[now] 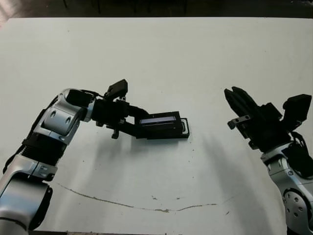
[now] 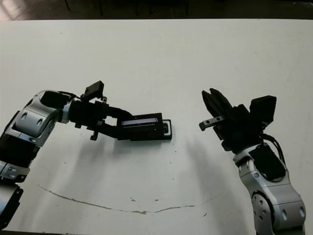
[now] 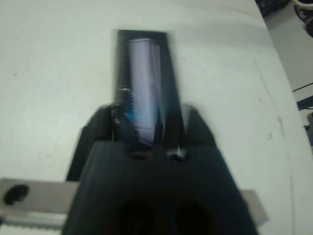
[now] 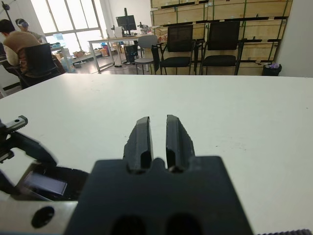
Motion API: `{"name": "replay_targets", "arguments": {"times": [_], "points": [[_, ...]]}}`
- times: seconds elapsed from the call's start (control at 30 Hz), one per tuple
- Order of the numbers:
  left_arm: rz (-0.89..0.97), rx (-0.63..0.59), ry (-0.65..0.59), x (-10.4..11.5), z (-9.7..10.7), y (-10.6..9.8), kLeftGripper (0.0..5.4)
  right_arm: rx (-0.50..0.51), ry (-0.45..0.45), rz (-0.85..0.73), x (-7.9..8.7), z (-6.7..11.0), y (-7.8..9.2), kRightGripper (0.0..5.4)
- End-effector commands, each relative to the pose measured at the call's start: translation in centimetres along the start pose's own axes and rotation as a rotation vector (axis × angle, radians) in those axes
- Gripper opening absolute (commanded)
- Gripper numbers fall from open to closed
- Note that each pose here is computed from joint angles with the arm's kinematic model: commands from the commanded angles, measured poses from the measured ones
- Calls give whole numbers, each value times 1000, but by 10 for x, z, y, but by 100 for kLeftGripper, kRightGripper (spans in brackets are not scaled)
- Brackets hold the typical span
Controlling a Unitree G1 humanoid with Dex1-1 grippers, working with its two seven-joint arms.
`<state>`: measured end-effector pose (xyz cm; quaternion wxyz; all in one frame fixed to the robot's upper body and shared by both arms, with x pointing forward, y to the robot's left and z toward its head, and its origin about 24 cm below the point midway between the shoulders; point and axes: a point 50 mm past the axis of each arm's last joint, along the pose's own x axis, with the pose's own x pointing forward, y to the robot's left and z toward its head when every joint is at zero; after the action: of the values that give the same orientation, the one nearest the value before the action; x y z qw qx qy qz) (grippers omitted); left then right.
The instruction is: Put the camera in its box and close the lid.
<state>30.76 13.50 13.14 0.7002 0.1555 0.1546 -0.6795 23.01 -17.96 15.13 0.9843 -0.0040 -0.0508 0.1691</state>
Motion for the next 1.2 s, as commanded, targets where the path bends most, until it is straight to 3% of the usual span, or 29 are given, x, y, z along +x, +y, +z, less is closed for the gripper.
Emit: {"name": "replay_targets", "arguments": {"times": [0.03,0.23,0.5,0.7,1.0,1.2], "points": [[41,-22,-33,8,-14,-9,120,9,33,-14,-2,-6,-1,0],[256,89,13,17,-17,-18,3,15,28,-12,-3,-7,-1,0],[277,178,62,26,-19,-24,3,19,22,-5,-5,-8,-2,0],[284,169,56,21,-20,-23,3,27,24,-10,-5,-9,-1,0],[294,211,-20,7,7,-33,3,20,24,-8,-5,-9,-2,0],[372,249,-146,-6,24,-41,3,19,23,-8,-4,-10,-3,0]]}}
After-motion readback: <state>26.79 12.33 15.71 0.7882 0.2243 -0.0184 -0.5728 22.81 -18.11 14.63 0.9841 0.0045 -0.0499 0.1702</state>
